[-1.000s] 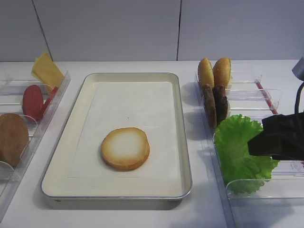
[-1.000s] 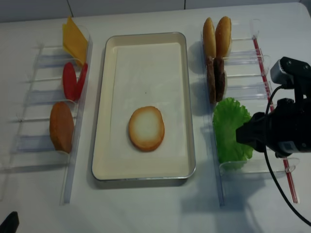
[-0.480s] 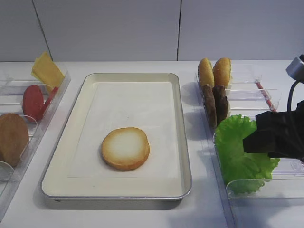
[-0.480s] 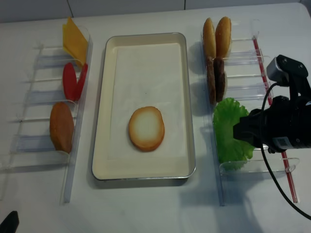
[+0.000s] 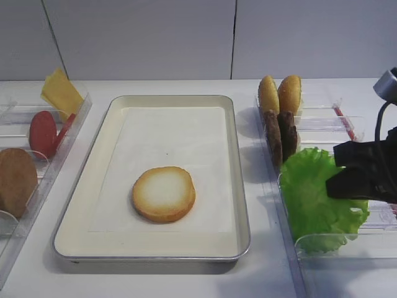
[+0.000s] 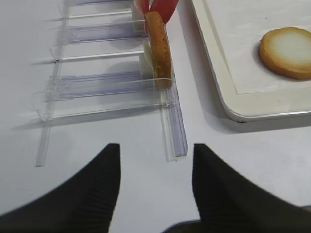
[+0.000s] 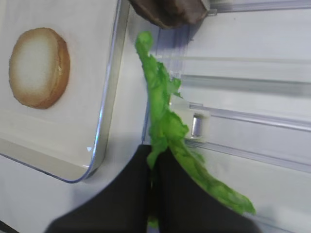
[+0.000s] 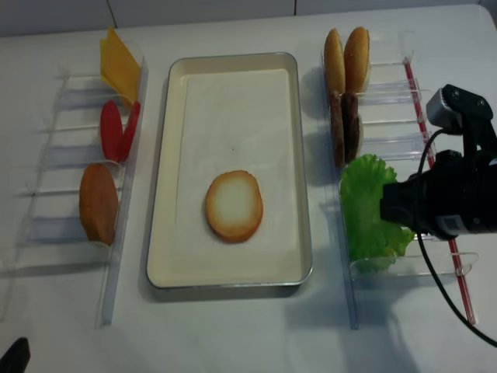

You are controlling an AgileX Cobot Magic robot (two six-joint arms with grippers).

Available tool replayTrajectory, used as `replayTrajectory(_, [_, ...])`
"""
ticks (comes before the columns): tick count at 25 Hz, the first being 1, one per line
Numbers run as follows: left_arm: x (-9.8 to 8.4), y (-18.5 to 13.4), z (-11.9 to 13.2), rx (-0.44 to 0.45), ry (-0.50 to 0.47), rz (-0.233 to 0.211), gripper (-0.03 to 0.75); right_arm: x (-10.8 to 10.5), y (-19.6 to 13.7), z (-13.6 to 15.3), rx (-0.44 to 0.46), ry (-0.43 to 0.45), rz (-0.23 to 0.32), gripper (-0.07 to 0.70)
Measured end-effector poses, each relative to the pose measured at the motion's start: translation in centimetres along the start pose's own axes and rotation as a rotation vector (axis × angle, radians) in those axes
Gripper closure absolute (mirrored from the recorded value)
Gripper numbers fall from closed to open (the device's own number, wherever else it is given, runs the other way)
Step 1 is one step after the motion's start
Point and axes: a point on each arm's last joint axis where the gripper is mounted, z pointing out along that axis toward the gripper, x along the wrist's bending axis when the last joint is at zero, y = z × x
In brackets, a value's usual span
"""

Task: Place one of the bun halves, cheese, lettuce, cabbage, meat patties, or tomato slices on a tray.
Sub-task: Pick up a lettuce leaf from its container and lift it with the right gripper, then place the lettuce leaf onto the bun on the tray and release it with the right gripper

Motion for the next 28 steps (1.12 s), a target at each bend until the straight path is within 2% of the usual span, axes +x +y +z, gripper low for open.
replayTrajectory(4, [0.0, 0.0, 0.0, 0.0, 0.0, 0.0, 0.396, 1.3, 1.2, -1.3, -0.027, 0.037, -0.019, 0.579])
replayTrajectory(10, [0.0, 0.0, 0.0, 0.0, 0.0, 0.0, 0.396, 3.2, 2.4, -3.2, -0.005, 0.103, -0.038, 0.579])
replayTrajectory(15, [0.0, 0.0, 0.0, -0.002, 0.0, 0.0, 0.396, 5.3, 3.2, -4.1, 0.003, 0.155, -0.076, 0.58])
replayTrajectory(21, [0.0, 0.0, 0.0, -0.002, 0.001, 0.0, 0.396, 10.1, 2.7, -1.9, 0.04, 0.241, -0.182, 0.58])
replayTrajectory(28, [0.0, 0.0, 0.0, -0.002, 0.001, 0.0, 0.396, 14.7, 3.1, 4.2, 0.114, 0.272, -0.25, 0.58])
